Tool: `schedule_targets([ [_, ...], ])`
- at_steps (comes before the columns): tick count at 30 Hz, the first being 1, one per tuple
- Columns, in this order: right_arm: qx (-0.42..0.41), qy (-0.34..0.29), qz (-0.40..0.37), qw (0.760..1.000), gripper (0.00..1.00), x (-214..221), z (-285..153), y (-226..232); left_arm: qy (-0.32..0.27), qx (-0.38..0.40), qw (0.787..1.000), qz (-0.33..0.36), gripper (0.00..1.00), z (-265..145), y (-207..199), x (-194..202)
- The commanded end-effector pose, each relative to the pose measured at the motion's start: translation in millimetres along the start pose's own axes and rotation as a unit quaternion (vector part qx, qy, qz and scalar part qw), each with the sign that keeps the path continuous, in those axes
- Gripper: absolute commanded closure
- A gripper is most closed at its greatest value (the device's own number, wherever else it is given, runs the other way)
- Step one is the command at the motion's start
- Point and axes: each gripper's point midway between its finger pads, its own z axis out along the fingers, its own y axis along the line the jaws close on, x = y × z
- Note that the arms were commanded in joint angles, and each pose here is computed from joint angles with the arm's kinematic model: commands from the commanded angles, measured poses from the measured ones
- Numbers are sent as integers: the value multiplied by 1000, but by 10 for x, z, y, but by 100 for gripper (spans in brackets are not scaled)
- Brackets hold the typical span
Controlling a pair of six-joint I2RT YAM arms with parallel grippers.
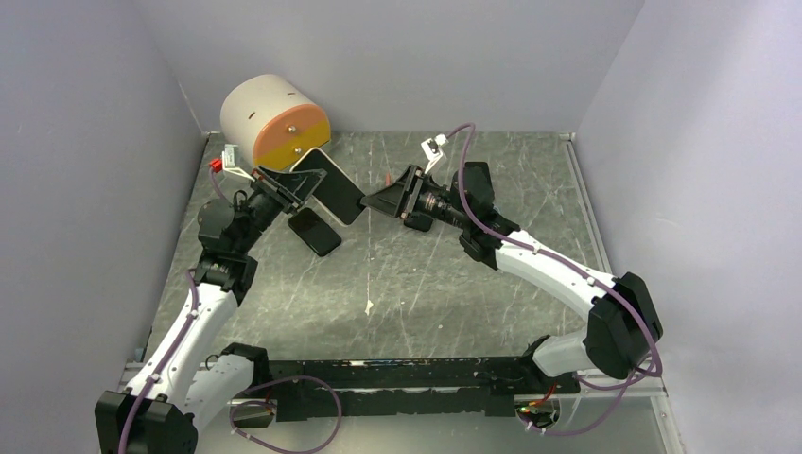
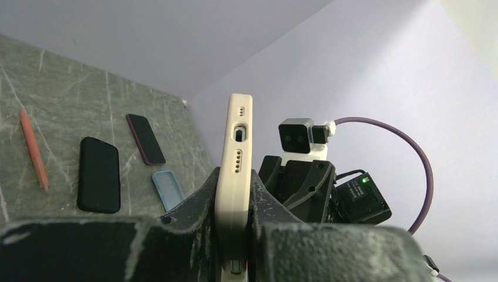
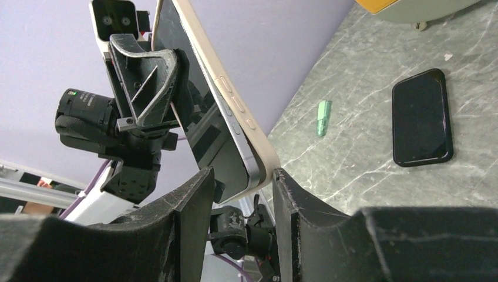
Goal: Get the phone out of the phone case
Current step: Remove the phone case from the phone.
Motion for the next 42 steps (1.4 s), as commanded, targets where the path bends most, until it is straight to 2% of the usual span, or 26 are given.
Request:
schedule_targets([
  [1, -42, -22, -36, 998, 56, -189, -24, 325, -25, 46, 998, 24, 97, -30, -288, -134],
  [19, -29, -27, -52, 998, 52, -201, -79, 321, -32, 39, 998, 38, 98, -61, -283, -155],
  [31, -57, -7, -48, 997, 58, -143, -33, 413, -27, 55, 998, 27, 97, -41, -350, -154],
  [42, -80, 8, -35, 996, 59, -61, 10, 419, -26, 83, 996, 9, 97, -19, -450, -162],
])
